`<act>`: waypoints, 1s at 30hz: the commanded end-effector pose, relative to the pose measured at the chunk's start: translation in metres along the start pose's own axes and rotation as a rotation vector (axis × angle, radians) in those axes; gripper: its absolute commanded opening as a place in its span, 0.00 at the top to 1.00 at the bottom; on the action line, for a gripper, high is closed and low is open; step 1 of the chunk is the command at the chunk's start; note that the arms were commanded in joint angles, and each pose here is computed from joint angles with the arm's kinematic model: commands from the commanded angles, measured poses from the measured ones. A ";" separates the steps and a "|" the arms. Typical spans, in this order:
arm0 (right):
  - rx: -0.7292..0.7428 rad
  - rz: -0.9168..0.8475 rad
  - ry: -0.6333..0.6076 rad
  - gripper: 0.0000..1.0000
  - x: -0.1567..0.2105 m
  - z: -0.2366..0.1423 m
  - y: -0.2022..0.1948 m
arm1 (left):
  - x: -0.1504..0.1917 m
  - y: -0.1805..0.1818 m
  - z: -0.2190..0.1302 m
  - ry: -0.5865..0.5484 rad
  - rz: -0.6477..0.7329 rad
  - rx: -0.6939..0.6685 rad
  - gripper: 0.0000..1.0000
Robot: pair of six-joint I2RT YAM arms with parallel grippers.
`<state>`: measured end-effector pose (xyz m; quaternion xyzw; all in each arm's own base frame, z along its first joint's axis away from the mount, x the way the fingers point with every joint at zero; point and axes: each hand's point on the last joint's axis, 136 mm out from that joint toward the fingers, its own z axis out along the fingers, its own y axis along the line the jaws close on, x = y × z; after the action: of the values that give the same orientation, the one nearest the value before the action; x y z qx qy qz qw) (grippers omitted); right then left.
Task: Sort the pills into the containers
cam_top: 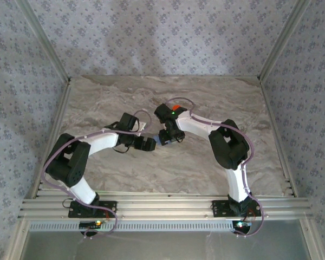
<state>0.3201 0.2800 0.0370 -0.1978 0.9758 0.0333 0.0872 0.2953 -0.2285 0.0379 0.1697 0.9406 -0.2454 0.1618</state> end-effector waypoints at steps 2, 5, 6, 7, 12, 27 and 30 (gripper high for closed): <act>-0.066 -0.013 0.289 0.37 0.072 0.059 0.016 | -0.027 -0.001 0.007 -0.054 0.024 0.020 0.01; -0.068 -0.013 0.288 0.37 0.071 0.059 0.016 | -0.037 0.003 0.008 -0.067 0.014 0.016 0.01; -0.067 -0.011 0.293 0.38 0.072 0.060 0.016 | -0.041 0.003 0.007 -0.074 0.011 0.019 0.01; -0.067 -0.011 0.294 0.38 0.072 0.060 0.016 | -0.044 0.004 0.007 -0.079 0.007 0.022 0.01; -0.071 -0.008 0.293 0.38 0.071 0.060 0.016 | -0.059 0.002 0.006 -0.100 -0.002 0.034 0.01; -0.079 -0.004 0.303 0.38 0.068 0.063 0.018 | -0.100 0.013 0.000 -0.165 -0.078 0.010 0.01; -0.083 -0.001 0.303 0.38 0.067 0.062 0.019 | -0.108 0.013 -0.004 -0.180 -0.080 0.013 0.00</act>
<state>0.3212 0.2797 0.0354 -0.1914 0.9783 0.0336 0.0720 0.3344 -0.2359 0.0444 0.1168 0.9486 -0.2666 0.1243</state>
